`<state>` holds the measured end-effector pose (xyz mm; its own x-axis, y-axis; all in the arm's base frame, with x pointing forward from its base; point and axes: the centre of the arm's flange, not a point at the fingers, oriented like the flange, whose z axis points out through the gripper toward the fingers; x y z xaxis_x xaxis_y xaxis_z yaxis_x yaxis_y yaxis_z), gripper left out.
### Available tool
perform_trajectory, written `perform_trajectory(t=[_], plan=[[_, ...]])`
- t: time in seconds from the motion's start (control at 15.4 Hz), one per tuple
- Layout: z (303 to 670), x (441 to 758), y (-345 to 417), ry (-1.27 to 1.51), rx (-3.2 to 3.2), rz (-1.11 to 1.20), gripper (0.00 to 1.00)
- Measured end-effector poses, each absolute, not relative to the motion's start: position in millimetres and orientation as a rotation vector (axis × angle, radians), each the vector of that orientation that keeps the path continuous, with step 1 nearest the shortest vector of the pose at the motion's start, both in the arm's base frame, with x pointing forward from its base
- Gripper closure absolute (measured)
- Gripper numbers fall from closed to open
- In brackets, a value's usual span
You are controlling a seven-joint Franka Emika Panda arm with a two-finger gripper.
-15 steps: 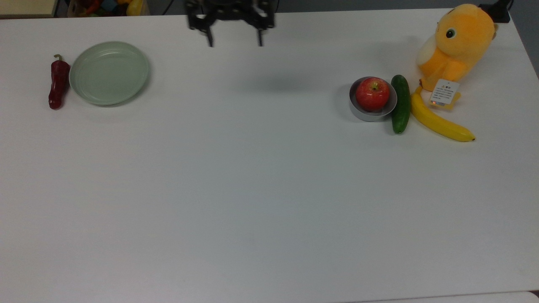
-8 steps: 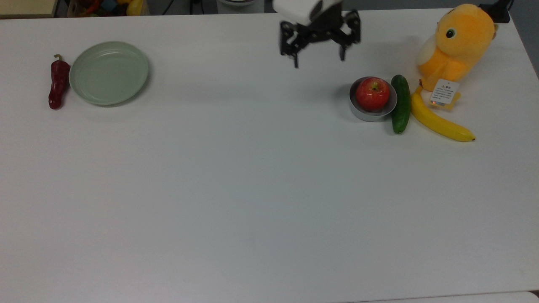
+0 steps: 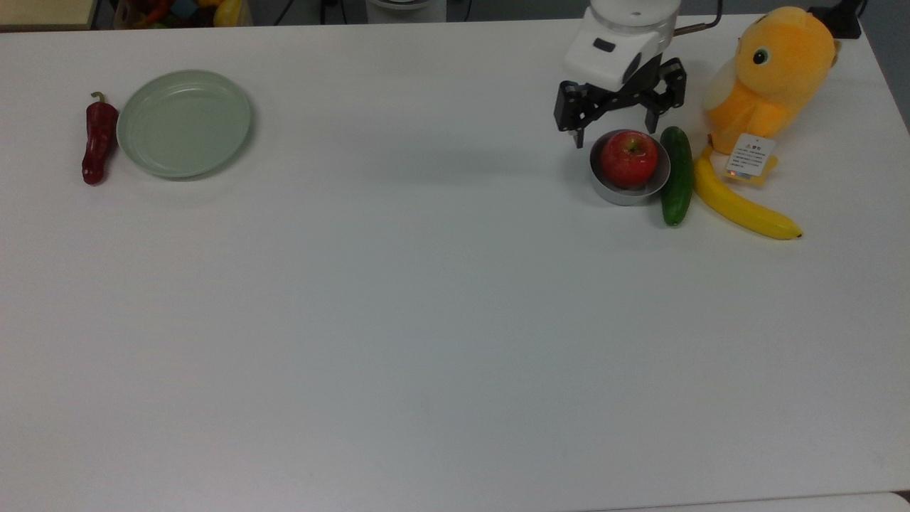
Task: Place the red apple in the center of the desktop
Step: 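Move the gripper over the red apple in the grey bowl, then lower the gripper and close it around the red apple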
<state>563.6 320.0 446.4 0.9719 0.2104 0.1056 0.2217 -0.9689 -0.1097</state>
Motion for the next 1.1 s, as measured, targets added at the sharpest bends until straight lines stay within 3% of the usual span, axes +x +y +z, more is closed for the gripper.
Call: perform_trajectory(t=[0.39, 1.1], plan=[[407.2, 526.1, 366.3, -0.465, -3.002, -0.025, 0.00], [357.8, 529.4, 375.6, -0.534, -3.040, 0.002, 0.00]])
